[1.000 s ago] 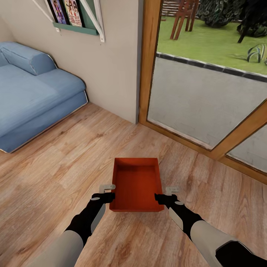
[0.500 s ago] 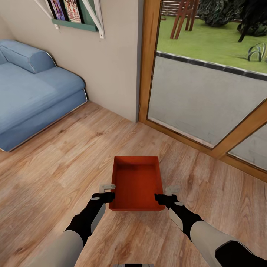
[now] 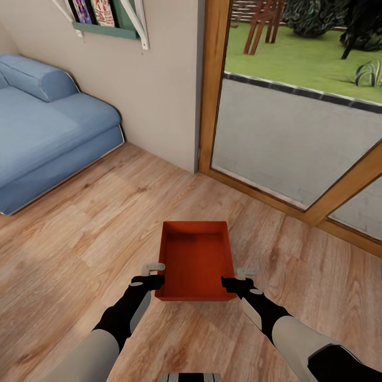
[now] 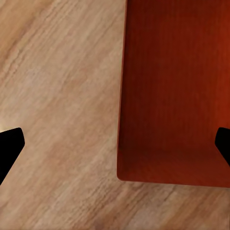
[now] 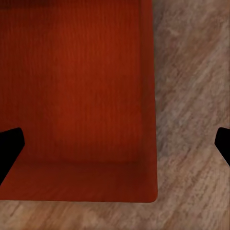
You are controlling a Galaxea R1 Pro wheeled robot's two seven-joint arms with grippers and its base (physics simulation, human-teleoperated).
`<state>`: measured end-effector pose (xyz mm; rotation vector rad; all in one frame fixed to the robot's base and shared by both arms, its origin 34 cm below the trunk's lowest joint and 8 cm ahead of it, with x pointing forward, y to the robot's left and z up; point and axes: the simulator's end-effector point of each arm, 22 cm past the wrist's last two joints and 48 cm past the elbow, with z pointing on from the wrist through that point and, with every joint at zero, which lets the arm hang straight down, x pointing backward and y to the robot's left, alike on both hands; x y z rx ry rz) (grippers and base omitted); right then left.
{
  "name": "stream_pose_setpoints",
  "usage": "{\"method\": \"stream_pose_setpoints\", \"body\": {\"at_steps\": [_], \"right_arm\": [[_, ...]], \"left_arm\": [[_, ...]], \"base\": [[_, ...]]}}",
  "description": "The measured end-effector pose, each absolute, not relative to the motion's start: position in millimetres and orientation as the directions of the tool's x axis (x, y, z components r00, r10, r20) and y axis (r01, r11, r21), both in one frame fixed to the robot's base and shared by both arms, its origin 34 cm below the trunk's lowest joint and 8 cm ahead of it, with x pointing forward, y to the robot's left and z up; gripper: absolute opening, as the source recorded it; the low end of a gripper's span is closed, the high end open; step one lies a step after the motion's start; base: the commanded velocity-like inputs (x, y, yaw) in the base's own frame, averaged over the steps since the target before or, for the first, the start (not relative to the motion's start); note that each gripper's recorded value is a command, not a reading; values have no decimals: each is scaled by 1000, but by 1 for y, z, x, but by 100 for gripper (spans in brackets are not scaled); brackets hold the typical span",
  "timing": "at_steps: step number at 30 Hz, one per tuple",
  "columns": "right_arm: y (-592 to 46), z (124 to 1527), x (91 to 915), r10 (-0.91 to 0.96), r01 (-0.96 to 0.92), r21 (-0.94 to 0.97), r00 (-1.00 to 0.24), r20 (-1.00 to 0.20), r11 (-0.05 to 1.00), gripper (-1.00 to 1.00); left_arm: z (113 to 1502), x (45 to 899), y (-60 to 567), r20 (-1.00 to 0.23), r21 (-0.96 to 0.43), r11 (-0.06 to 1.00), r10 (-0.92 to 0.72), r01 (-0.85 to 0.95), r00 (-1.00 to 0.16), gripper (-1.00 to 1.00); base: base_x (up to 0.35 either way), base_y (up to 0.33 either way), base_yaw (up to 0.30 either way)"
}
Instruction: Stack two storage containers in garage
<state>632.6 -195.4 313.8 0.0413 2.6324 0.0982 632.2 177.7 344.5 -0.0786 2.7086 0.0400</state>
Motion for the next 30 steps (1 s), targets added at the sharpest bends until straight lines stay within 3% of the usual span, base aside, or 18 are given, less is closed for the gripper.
{"method": "stream_pose_setpoints", "body": {"at_steps": [19, 30], "right_arm": [[-197, 299, 630, 48, 13, 76, -873, -484, 997, 100], [-197, 299, 630, 48, 13, 75, -873, -485, 997, 100]], "left_arm": [[331, 631, 178, -422, 14, 998, -52, -64, -905, 100], [331, 632, 178, -423, 14, 998, -52, -64, -905, 100]], "base": [[1, 0, 0], [119, 0, 0]]}}
